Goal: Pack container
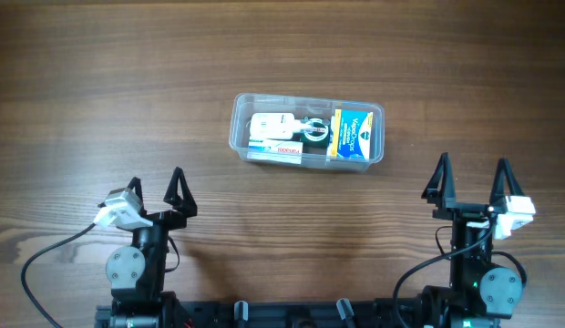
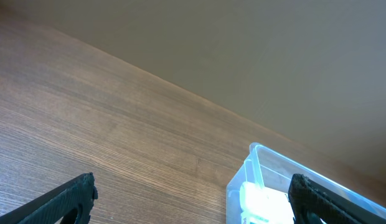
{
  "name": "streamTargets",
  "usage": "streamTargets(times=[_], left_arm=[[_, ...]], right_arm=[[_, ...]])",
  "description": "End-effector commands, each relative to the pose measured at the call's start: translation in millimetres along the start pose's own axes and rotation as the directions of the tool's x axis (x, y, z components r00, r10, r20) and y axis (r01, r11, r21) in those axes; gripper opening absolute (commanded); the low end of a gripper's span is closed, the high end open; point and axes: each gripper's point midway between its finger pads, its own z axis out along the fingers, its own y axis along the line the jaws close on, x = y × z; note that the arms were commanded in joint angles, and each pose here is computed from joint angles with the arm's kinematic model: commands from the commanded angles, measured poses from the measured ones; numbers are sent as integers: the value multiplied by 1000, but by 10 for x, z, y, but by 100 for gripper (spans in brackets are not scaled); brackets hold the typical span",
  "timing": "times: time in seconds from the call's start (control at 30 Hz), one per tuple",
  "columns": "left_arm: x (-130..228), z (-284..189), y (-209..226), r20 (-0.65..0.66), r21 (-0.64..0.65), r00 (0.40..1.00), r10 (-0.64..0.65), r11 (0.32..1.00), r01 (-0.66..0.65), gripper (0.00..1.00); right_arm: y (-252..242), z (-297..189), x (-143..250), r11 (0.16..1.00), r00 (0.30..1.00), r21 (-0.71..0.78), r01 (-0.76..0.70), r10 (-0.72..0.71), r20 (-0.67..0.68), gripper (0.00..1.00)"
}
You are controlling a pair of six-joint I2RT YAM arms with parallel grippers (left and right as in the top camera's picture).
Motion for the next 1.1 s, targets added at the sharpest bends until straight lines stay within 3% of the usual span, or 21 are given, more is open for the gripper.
streamTargets(times=[0.0,0.2,0.4,1.07], left_arm=[[19,-2,-7,-5,5,1000,-5,1000,5,100],[20,-2,-7,-5,5,1000,-5,1000,5,100],[19,-2,-7,-5,5,1000,-5,1000,5,100],[19,-2,-7,-5,5,1000,-5,1000,5,100]], right_arm=[[21,-12,147,1000,1000,-22,17,-17,-19,100],[-20,-16,384,1000,998,-16,16,-17,-60,100],[-108,-100,889,1000,964,19,11,-5,-266,100],[-111,-100,905,1000,962,20,10,-4,-272,100]])
